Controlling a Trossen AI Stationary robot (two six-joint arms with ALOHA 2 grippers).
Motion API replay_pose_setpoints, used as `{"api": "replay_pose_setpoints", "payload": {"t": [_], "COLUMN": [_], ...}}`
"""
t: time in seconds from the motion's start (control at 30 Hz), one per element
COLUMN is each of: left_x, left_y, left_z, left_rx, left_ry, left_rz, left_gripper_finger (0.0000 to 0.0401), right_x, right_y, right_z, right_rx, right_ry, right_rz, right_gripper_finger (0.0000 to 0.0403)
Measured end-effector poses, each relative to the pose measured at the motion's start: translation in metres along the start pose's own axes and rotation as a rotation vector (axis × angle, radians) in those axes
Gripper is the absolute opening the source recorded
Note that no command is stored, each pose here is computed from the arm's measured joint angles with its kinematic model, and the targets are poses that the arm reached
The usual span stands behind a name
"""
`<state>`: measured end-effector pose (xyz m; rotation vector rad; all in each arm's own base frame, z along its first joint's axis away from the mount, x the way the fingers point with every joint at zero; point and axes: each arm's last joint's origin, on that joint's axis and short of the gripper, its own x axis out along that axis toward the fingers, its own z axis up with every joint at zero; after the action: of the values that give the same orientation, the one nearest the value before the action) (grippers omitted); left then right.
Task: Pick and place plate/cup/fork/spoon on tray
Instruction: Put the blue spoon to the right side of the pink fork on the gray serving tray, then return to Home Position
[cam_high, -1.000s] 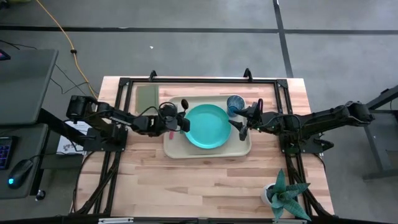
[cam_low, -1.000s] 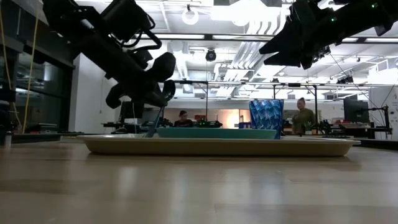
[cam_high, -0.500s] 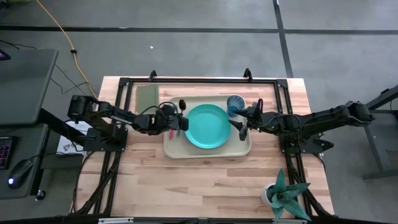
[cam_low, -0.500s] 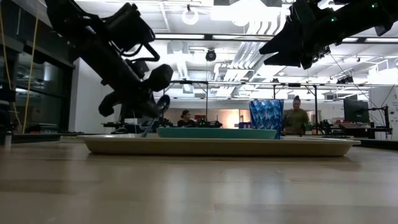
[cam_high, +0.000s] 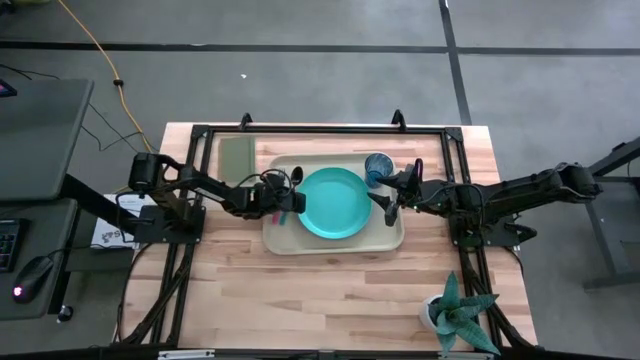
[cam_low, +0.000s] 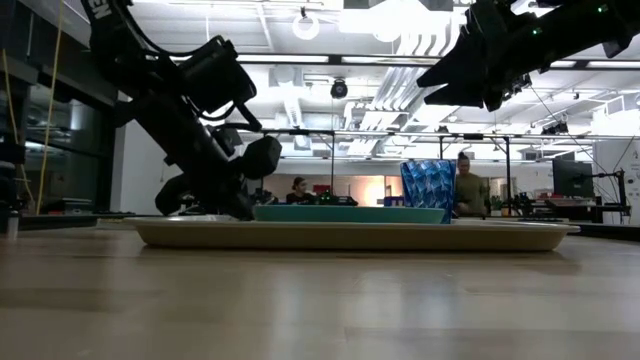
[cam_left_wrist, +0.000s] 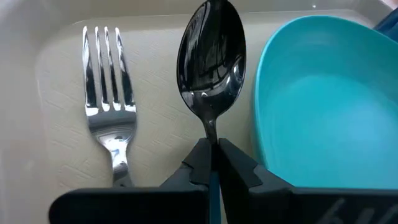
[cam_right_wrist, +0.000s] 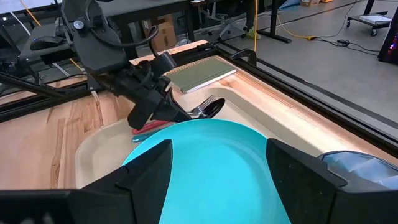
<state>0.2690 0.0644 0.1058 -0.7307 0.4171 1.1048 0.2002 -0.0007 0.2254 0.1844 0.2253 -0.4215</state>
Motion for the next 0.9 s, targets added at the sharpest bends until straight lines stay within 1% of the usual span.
{"api": "replay_pose_setpoints", "payload": {"t": [0.2, 0.43, 0.6, 0.9], "left_x": [0.0003, 0.0003, 0.0004, 0.0012], "left_y": [-0.0002, -0.0001, 0.0000, 0.0006], "left_z": [0.0007, 0.0007, 0.0009, 0.0019], "left_rx": [-0.023, -0.020, -0.018, 0.025], "left_ry": [-0.007, -0.007, -0.008, -0.009], "left_rz": [-0.001, 0.000, 0.001, 0.004], "left_gripper_finger": [0.0000, 0.0006, 0.0024, 0.0065], "right_x": [0.0000, 0.0000, 0.0000, 0.0000], "right_y": [0.0000, 0.0000, 0.0000, 0.0000], "right_z": [0.0000, 0.0000, -0.0001, -0.0001], "right_rx": [0.000, 0.000, 0.000, 0.000], "right_ry": [0.000, 0.000, 0.000, 0.000], "right_rz": [0.000, 0.000, 0.000, 0.000], "right_gripper_finger": [0.0252, 0.0252, 0.0252, 0.0252]}}
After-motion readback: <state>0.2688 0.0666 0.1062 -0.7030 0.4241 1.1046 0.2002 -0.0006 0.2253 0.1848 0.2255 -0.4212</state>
